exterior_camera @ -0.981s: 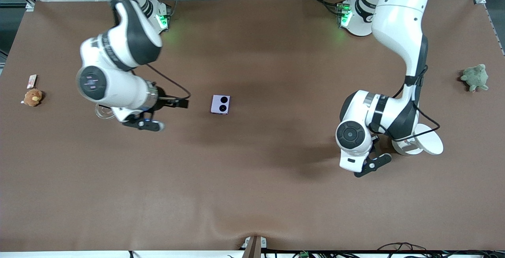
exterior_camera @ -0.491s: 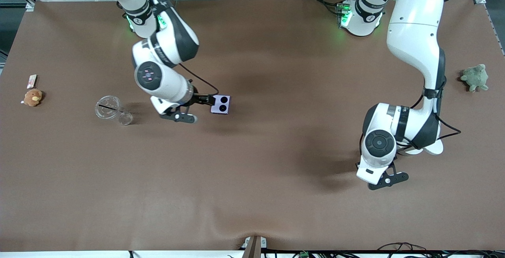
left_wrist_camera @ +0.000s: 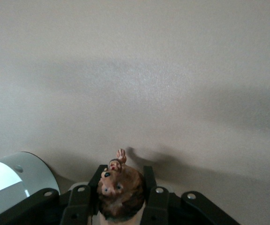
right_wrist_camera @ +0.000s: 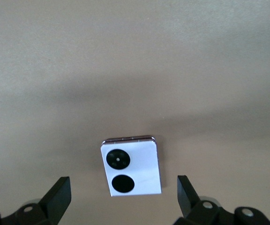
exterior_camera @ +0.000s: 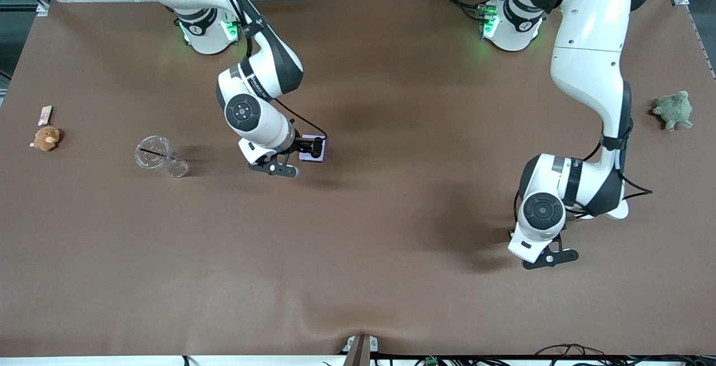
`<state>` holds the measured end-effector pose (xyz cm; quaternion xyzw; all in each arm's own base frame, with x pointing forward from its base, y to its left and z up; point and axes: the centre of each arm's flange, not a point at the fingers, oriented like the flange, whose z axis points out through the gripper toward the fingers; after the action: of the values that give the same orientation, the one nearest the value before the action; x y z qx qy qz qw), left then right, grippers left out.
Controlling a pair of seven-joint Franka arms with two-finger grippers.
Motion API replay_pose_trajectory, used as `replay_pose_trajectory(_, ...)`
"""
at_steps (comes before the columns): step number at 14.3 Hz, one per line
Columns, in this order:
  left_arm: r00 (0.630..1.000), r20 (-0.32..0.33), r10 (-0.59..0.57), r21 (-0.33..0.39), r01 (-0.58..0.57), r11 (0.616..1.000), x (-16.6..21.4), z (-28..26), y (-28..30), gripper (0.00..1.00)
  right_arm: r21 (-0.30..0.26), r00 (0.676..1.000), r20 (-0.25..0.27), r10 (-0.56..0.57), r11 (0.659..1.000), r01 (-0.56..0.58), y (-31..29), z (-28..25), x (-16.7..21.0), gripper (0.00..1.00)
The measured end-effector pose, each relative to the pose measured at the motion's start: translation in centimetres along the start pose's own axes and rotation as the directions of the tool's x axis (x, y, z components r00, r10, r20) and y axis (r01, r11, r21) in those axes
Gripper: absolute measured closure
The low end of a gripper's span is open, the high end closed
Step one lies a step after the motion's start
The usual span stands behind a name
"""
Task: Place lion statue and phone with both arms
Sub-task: 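Carry the lion toward the lamp while the right gripper lowers onto the phone, then lower the lion beside the lamp while the right gripper grasps the phone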
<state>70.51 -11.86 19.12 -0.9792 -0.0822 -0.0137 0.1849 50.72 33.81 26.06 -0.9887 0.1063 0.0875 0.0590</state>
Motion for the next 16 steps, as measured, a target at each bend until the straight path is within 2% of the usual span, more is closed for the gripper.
replay_pose_trajectory(4,1.000,0.004,0.015,0.001,-0.015,1.000,0.5,0.4,-1.2,0.64,-0.012,1.000,0.001,-0.010,1.000,0.010,0.0,2.2,-0.9,0.00)
replay_pose_trajectory(5,1.000,0.001,0.015,-0.003,-0.015,1.000,0.6,0.5,-1.4,0.59,-0.012,1.000,-0.001,-0.013,1.000,0.013,0.0,2.5,-1.1,0.00)
replay_pose_trajectory(8,1.000,-0.021,0.017,-0.017,-0.017,1.000,0.8,0.9,-1.2,0.30,-0.013,1.000,-0.018,-0.024,1.000,0.023,0.3,4.2,-2.2,0.00)
replay_pose_trajectory(11,1.000,-0.023,0.018,-0.019,-0.018,1.000,0.8,1.0,-1.1,0.01,-0.026,0.999,-0.013,-0.034,0.999,0.033,0.5,5.7,-3.2,0.00)
replay_pose_trajectory(16,0.999,-0.035,0.021,-0.023,-0.022,0.999,1.1,0.1,-1.2,0.00,-0.027,0.999,-0.026,-0.039,0.999,0.038,0.5,7.6,-3.5,0.00)
